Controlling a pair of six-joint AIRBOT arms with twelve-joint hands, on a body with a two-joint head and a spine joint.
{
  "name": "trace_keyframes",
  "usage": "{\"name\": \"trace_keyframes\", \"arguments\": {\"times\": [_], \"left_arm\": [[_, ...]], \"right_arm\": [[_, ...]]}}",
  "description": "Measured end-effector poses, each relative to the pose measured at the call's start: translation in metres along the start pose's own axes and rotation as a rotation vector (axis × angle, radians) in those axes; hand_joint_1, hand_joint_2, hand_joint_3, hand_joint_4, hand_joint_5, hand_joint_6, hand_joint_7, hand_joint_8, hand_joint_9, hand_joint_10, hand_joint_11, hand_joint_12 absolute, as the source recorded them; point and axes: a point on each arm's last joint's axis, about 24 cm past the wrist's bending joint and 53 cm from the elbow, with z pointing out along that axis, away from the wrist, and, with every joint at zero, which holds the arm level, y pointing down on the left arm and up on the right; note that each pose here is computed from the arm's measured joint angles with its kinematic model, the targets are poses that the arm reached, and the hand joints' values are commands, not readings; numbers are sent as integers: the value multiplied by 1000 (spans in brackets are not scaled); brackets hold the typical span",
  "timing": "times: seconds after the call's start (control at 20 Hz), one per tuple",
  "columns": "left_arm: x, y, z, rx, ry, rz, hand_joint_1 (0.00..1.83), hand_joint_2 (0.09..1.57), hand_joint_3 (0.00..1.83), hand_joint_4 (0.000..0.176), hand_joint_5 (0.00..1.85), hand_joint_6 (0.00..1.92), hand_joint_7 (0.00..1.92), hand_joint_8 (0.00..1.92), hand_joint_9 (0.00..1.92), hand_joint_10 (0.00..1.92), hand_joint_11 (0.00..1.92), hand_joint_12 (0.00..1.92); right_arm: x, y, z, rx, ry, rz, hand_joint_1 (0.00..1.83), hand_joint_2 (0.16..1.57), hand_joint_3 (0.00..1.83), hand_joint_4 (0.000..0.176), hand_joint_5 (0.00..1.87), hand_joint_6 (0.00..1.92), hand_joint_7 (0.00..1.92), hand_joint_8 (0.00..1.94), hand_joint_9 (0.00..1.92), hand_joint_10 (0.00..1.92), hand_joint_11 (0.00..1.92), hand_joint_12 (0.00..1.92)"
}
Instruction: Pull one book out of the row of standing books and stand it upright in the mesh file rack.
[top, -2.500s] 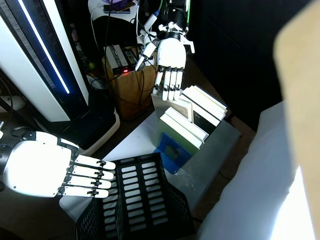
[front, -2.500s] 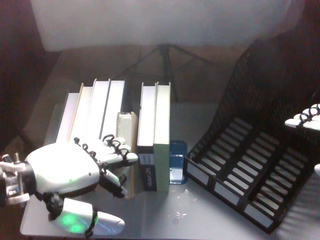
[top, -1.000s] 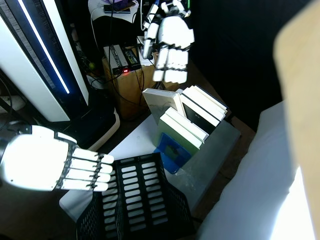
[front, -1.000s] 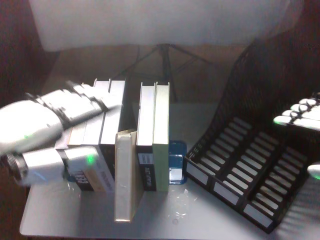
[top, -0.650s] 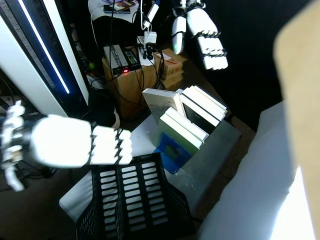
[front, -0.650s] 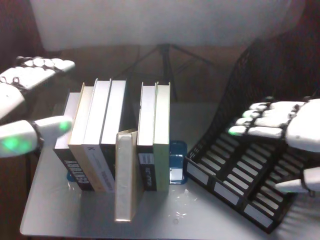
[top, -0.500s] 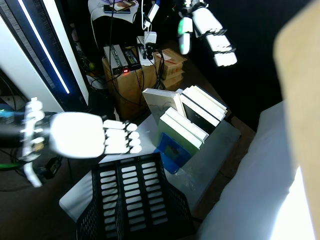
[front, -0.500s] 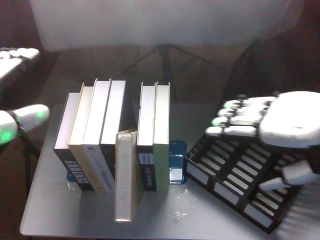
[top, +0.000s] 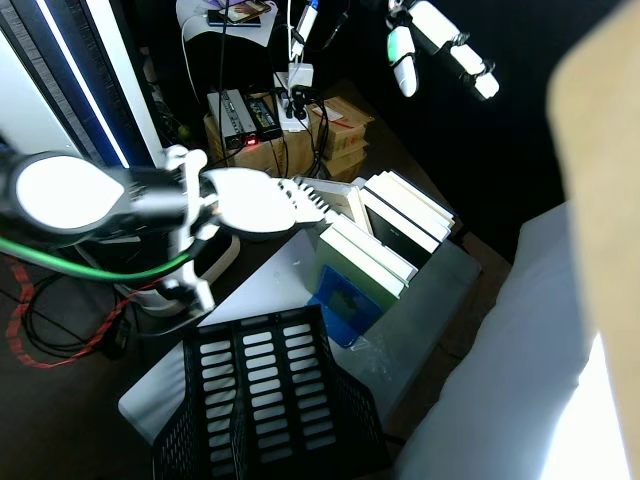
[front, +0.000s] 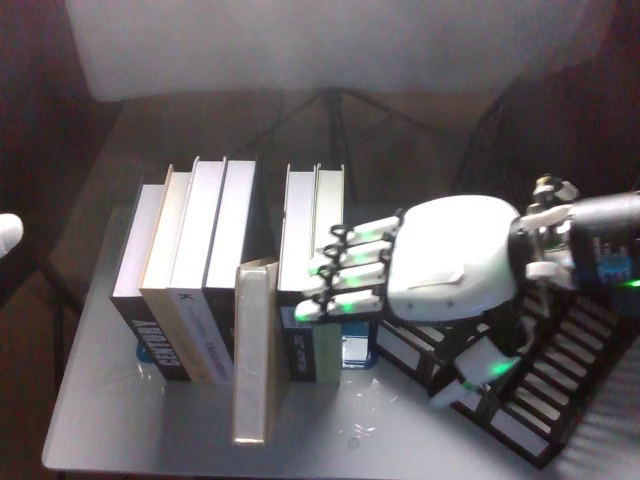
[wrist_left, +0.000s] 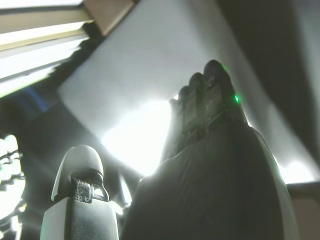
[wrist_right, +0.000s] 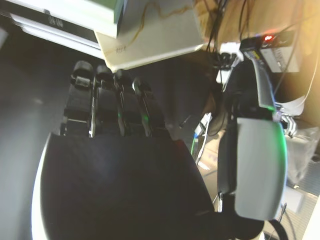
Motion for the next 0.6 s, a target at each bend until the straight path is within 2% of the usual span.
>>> {"name": "trace_keyframes", "arguments": {"times": [0.05, 0.15, 0.3, 0.35, 0.45, 0.5, 0.55, 0.6], "left_arm": [[-1, 4, -2, -9, -1, 0, 284, 1242, 1, 0, 0, 0, 0, 0, 0, 0, 0, 0], [-7, 7, -6, -16, -17, -3, 267, 1244, 2, 0, 0, 0, 0, 0, 0, 0, 0, 0], [-15, 11, -8, -30, -49, -10, 284, 1255, 5, 0, 0, 0, 0, 0, 0, 0, 0, 0], [-17, 12, -9, -33, -55, -12, 247, 1252, 3, 8, 0, 0, 0, 0, 0, 0, 0, 0], [-16, 13, -10, -35, -52, -10, 182, 1254, 4, 28, 0, 0, 0, 0, 0, 0, 0, 0], [-16, 14, -11, -34, -54, -11, 158, 1260, 6, 36, 0, 0, 0, 0, 0, 0, 0, 0], [-17, 15, -13, -35, -53, -10, 142, 1264, 7, 40, 0, 0, 0, 0, 0, 0, 0, 0], [-18, 17, -14, -39, -57, -12, 151, 1263, 5, 43, 0, 0, 0, 0, 0, 0, 0, 0]], "right_arm": [[-2, 5, 7, -13, 0, -14, 591, 1015, 0, 0, 0, 0, 0, 0, 0, 0, 0, 0], [-6, 12, 22, -37, -6, -35, 668, 1016, 0, 0, 0, 0, 0, 0, 0, 0, 0, 0], [-5, 19, 34, -54, 0, -55, 671, 997, 0, 0, 0, 0, 0, 0, 0, 0, 0, 0], [-4, 21, 38, -59, 3, -62, 764, 1002, 0, 8, 0, 0, 0, 0, 0, 0, 0, 0], [-5, 27, 47, -73, 4, -82, 697, 962, 0, 0, 0, 0, 0, 0, 0, 0, 0, 0], [-6, 30, 51, -79, 4, -95, 726, 972, 0, 11, 0, 0, 0, 0, 0, 0, 0, 0], [-7, 33, 58, -84, 4, -106, 757, 973, 0, 3, 0, 0, 0, 0, 0, 0, 0, 0], [-6, 36, 63, -87, 7, -117, 751, 993, 0, 17, 0, 0, 0, 0, 0, 0, 0, 0]]}}
